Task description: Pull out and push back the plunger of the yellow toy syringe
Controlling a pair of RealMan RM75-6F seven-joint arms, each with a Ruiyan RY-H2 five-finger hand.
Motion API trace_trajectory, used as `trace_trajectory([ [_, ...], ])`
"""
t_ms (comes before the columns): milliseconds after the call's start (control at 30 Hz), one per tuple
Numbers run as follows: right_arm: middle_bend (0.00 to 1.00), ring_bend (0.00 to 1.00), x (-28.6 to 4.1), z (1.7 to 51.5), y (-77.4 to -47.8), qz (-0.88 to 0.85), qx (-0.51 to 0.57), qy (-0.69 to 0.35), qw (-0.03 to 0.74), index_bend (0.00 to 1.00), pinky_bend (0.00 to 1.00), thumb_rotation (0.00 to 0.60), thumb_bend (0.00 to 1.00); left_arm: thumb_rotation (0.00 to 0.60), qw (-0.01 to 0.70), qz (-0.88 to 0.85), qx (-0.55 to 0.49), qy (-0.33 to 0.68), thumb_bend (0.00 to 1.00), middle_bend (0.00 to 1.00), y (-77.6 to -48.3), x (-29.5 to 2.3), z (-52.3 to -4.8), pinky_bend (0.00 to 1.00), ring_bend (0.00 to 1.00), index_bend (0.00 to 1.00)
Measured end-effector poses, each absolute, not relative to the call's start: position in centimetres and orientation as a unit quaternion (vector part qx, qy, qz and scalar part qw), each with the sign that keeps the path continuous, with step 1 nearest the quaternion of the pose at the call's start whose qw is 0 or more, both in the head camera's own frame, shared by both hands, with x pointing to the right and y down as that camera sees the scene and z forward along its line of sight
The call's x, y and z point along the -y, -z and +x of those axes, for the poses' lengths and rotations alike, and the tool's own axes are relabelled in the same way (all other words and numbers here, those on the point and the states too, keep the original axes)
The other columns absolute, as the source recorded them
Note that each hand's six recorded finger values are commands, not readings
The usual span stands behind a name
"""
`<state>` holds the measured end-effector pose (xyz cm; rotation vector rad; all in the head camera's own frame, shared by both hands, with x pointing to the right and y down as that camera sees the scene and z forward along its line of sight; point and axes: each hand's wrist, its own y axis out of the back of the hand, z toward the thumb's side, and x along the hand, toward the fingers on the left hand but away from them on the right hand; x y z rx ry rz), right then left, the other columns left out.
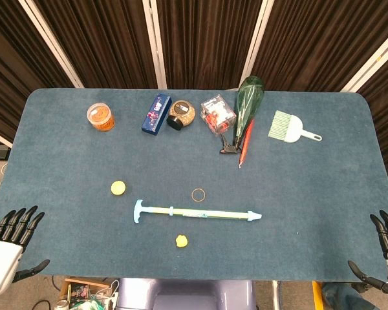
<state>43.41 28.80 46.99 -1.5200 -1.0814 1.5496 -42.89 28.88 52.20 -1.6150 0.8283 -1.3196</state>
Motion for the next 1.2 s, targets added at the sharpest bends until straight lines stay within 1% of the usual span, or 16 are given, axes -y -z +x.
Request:
trace_trajectory([
  [567,0.00,0.00,-29.2,43.4,-46.8,-0.586,0.419,-0.599,0.351,0.00,0.15,0.459,0.25,0.600,0.437,-0.651,-0.331,0.526,0.04,0.00,-52.2,-28.9,-42.7,0.07,0.00,0.00],
  [667,0.00,0.00,-29.0,43.2,-47.4,-0.591,0.414,-0.599,0.347,0.00,0.15,0.460,0.25,0.600,0.436,-0.652,-0.328,0.526,0.04,0.00,-52.7,-28.4,-42.6,0.07,0.00,0.00],
  [867,0.00,0.00,-28.8,42.3,-49.9,-0.609,0.388,-0.604,0.338,0.00,0.15,0.467,0.25,0.600,0.438,-0.654,-0.325,0.524,0.04,0.00,-54.0,-26.5,-42.4,0.07,0.00,0.02],
  [900,0.00,0.00,-28.6,41.9,-50.5,-0.615,0.385,-0.601,0.336,0.01,0.15,0.473,0.25,0.600,0.440,-0.655,-0.325,0.522,0.04,0.00,-54.2,-26.2,-42.3,0.07,0.00,0.02],
  [967,0.00,0.00,-28.4,41.2,-51.3,-0.622,0.383,-0.594,0.336,0.08,0.15,0.487,0.25,0.600,0.446,-0.654,-0.323,0.519,0.04,0.00,-54.4,-25.7,-42.2,0.07,0.00,0.02],
  [1067,0.00,0.00,-28.3,40.0,-52.5,-0.629,0.384,-0.582,0.344,0.18,0.15,0.489,0.25,0.600,0.458,-0.650,-0.323,0.514,0.04,0.00,-54.7,-25.5,-42.2,0.07,0.00,0.03],
  [1200,0.00,0.00,-28.4,37.8,-54.5,-0.635,0.387,-0.567,0.355,0.27,0.15,0.491,0.25,0.600,0.468,-0.644,-0.320,0.513,0.04,0.00,-55.6,-25.5,-42.6,0.07,0.00,0.03],
])
